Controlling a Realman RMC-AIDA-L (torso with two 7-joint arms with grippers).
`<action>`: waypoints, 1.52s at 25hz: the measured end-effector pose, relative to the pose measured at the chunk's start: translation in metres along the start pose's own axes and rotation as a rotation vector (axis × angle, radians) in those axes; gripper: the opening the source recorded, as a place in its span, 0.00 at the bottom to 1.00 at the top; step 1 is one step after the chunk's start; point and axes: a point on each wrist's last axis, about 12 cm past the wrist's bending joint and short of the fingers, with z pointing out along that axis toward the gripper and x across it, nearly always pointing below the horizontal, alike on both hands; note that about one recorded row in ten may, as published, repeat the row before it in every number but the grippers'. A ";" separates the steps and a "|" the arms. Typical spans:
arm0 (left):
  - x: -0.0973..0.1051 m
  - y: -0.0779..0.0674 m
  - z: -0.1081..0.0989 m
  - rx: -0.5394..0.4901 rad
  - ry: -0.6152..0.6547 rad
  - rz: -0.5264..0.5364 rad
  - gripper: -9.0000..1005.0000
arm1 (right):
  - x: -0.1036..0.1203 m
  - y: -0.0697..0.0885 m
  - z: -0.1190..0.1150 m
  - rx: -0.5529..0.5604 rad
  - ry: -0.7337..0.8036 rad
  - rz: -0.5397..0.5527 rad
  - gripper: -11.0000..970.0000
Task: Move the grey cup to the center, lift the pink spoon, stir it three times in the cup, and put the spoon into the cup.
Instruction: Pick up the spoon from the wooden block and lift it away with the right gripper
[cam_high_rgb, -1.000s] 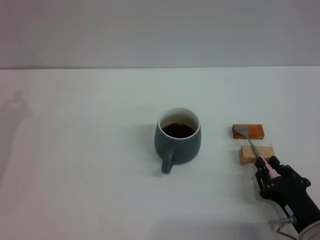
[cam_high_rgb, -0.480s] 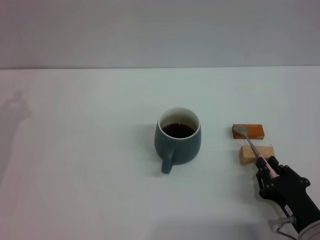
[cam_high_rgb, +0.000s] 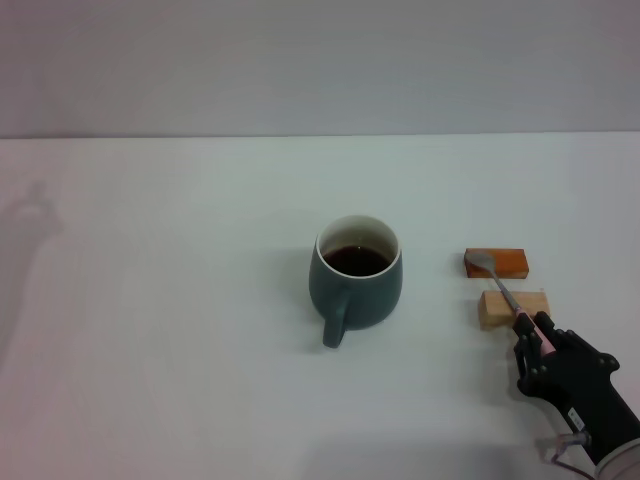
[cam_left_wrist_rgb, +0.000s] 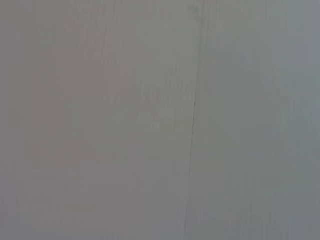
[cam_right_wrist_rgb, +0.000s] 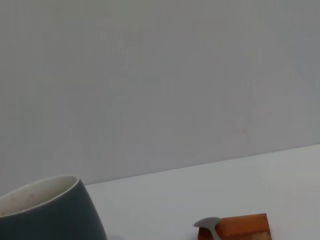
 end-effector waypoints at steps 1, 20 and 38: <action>0.000 0.000 0.000 0.000 -0.001 0.000 0.01 | 0.000 0.000 0.000 0.000 0.000 0.000 0.21; -0.001 -0.001 0.001 0.002 -0.004 -0.002 0.01 | 0.000 -0.001 -0.001 -0.001 -0.005 -0.003 0.16; 0.001 -0.003 0.005 0.005 0.003 -0.003 0.01 | -0.003 0.001 0.005 -0.014 -0.008 -0.015 0.16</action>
